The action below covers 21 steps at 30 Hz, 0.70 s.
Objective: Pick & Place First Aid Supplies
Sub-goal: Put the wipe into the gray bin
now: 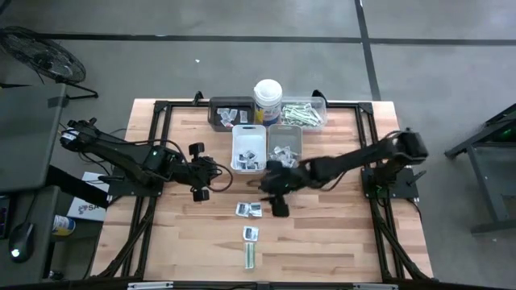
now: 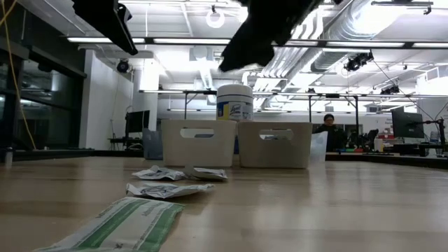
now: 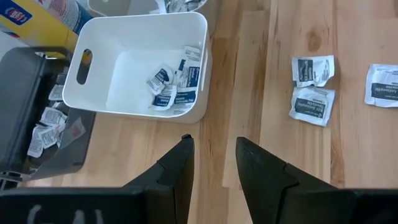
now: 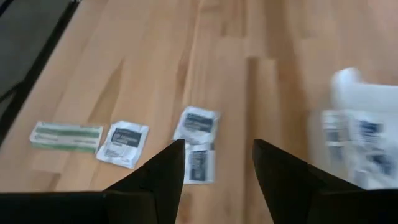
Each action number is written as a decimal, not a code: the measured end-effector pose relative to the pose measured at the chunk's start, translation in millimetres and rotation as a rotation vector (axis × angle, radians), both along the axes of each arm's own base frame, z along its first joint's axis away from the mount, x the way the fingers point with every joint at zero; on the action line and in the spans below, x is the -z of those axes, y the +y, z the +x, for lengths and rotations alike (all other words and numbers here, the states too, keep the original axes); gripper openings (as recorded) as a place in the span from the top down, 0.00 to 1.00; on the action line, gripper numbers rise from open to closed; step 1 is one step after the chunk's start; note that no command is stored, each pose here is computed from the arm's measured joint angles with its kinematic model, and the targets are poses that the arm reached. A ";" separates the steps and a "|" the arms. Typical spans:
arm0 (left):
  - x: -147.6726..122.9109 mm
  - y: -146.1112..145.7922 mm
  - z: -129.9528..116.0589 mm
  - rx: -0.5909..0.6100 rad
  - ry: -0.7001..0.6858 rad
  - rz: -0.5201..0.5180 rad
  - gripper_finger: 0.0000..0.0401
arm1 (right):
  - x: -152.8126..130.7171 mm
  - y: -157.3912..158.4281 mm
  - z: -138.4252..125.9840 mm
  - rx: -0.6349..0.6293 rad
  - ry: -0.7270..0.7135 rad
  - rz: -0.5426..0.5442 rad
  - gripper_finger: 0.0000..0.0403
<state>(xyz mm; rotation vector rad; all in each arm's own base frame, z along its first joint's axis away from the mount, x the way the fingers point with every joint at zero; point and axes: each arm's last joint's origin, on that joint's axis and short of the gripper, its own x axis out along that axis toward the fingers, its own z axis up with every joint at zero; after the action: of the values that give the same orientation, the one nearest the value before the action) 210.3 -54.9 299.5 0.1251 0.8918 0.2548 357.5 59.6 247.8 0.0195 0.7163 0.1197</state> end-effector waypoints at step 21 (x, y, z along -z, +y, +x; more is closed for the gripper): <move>0.0 0.1 -0.1 -0.001 0.000 0.001 0.71 | 108.5 70.0 32.3 -0.001 0.040 -0.160 0.55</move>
<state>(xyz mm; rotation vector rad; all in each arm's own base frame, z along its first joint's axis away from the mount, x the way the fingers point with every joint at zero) 210.1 -54.8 299.5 0.1259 0.8921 0.2559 389.7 129.6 139.4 -0.1315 0.7643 0.0628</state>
